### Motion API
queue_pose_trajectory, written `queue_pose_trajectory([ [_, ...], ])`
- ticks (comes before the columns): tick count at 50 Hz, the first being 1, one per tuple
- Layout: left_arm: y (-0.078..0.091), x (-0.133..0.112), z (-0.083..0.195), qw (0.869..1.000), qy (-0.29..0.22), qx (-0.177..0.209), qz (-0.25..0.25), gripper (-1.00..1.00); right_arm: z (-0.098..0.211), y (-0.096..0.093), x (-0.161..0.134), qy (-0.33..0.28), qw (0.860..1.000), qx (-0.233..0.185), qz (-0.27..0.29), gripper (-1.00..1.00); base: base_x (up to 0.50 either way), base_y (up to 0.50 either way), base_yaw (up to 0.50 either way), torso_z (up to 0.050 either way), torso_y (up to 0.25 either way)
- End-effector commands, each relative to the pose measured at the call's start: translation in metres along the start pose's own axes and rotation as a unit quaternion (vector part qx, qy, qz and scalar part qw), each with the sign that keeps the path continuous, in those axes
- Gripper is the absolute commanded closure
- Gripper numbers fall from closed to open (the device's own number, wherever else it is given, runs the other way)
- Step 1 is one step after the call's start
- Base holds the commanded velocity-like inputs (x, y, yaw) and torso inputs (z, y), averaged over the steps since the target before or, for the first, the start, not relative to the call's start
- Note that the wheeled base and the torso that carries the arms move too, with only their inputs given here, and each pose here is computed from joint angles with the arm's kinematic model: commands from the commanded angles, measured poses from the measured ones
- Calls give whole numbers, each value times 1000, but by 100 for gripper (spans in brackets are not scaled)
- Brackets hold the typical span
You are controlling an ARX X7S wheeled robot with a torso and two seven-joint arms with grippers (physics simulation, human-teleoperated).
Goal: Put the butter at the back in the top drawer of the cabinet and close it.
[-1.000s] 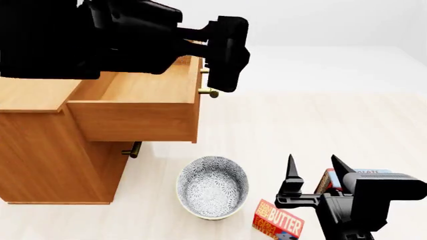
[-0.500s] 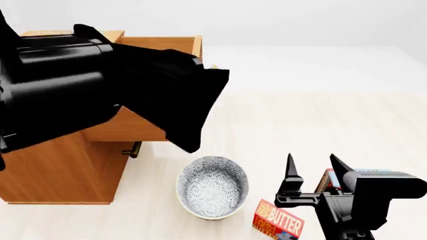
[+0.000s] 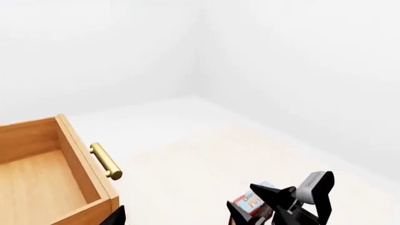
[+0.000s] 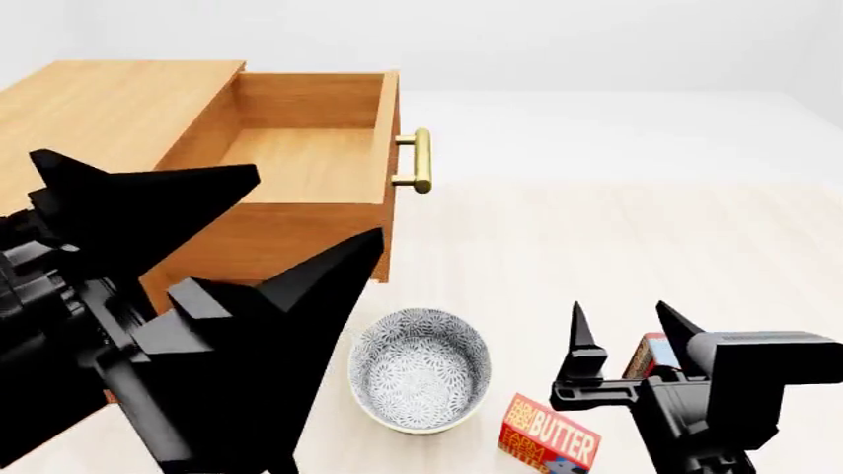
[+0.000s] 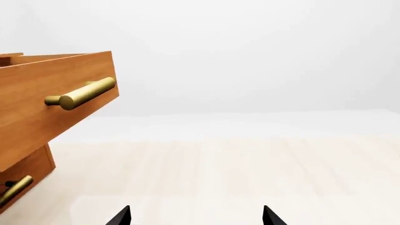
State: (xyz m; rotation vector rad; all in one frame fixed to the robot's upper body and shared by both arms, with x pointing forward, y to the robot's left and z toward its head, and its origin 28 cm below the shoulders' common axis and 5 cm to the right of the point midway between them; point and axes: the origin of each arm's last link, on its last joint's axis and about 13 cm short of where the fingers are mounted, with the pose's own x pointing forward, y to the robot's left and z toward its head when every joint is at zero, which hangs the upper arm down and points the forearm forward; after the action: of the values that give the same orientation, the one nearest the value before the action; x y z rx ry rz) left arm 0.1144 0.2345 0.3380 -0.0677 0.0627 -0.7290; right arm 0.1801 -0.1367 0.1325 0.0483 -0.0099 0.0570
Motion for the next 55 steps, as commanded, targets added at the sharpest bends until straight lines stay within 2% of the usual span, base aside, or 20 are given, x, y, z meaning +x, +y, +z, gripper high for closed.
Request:
queue_pose_trajectory([
  [1, 1, -11, -17, 1000, -17, 0, 2, -100, 18, -10, -2, 14, 999, -15, 28, -100, 0, 0, 0, 0, 0],
  [9, 5, -14, -22, 1000, -19, -7, -4, -100, 34, -22, -6, 84, 991, -30, 102, -100, 0, 0, 0, 0, 0],
  [21, 11, -13, -28, 1000, -14, -22, -9, -100, 62, -39, -8, 169, 970, -60, 162, -100, 0, 0, 0, 0, 0],
  [27, 15, -10, -30, 1000, -14, -27, -6, -100, 70, -42, -7, 207, 956, -95, 185, -100, 0, 0, 0, 0, 0],
  [35, 22, -9, -33, 999, -16, -33, -2, -100, 81, -46, -4, 235, 946, -122, 188, -100, 0, 0, 0, 0, 0],
  [43, 27, -9, -33, 999, -20, -42, 5, -100, 93, -48, 1, 275, 925, -145, 220, -100, 0, 0, 0, 0, 0],
  [51, 30, -8, -36, 999, -18, -47, 7, -100, 98, -48, 4, 326, 890, -181, 263, -100, 0, 0, 0, 0, 0],
  [55, 31, -8, -37, 999, -18, -50, 8, -100, 101, -47, 6, 334, 883, -187, 272, -100, 0, 0, 0, 0, 0],
])
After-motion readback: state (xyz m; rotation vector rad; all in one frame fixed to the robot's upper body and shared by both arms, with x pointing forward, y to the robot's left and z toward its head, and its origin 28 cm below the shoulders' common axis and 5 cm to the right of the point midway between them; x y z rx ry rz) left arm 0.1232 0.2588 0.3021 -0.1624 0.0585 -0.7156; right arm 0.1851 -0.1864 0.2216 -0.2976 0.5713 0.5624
